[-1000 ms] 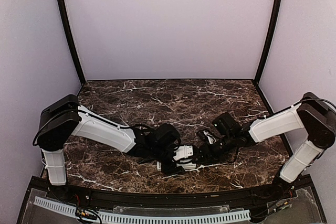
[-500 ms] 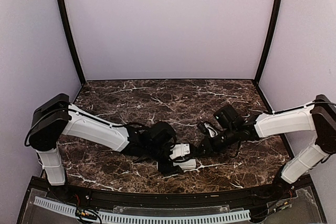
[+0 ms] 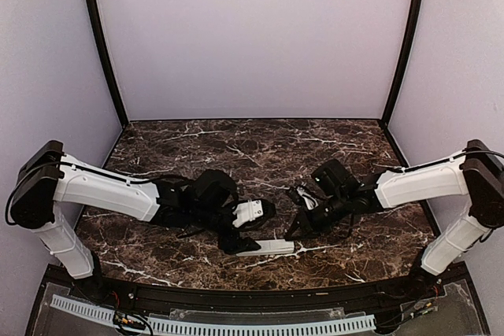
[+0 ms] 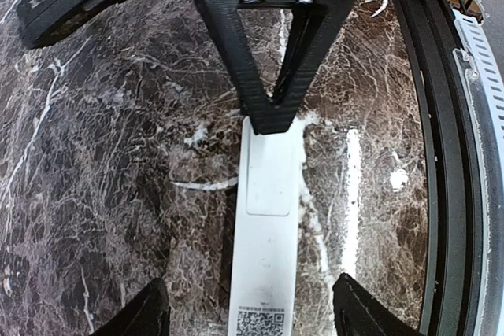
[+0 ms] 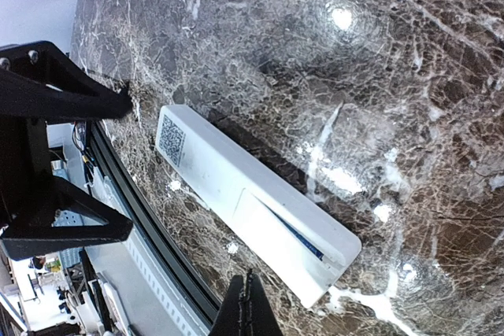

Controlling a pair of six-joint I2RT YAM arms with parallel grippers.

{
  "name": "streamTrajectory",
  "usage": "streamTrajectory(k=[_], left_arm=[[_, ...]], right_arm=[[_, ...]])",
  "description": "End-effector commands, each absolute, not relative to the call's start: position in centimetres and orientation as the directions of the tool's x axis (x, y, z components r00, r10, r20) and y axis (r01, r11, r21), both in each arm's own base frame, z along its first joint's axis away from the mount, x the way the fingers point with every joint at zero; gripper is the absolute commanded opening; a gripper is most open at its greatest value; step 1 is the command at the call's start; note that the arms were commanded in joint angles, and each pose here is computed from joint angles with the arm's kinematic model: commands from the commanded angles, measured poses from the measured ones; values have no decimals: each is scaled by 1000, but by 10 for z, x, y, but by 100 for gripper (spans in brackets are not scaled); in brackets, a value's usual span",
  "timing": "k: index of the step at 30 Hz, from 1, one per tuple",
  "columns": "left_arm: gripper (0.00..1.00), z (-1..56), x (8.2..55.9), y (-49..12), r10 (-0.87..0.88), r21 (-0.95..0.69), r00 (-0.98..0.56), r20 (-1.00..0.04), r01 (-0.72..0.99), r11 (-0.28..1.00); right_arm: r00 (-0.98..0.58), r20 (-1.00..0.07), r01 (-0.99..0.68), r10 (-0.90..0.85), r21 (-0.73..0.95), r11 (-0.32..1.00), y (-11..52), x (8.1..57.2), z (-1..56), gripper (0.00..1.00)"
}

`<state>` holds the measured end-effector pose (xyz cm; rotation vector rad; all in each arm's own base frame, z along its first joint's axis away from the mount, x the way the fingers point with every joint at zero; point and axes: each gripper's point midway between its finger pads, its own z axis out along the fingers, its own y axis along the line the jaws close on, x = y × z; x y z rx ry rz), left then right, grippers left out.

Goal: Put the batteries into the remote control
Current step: Press the battery cover on the remote control.

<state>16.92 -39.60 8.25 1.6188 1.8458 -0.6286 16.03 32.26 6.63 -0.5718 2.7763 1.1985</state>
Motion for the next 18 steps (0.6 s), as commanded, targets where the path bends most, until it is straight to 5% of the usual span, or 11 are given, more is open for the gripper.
streamTrajectory(k=[1, 9, 18], left_arm=[[70, 85, 174, -382, 705, 25, -122, -698, 981, 195], [71, 88, 181, -385, 692, 37, -119, -712, 978, 206], [71, 83, 181, -383, 705, 36, -122, -699, 978, 205]], right_arm=[[-919, -241, -386, -311, 704, 596, 335, 166, 78, 0], [-918, -261, -392, -297, 708, 587, 338, 170, 81, 0], [-945, -136, -301, -297, 716, 629, 323, 151, 16, 0]])
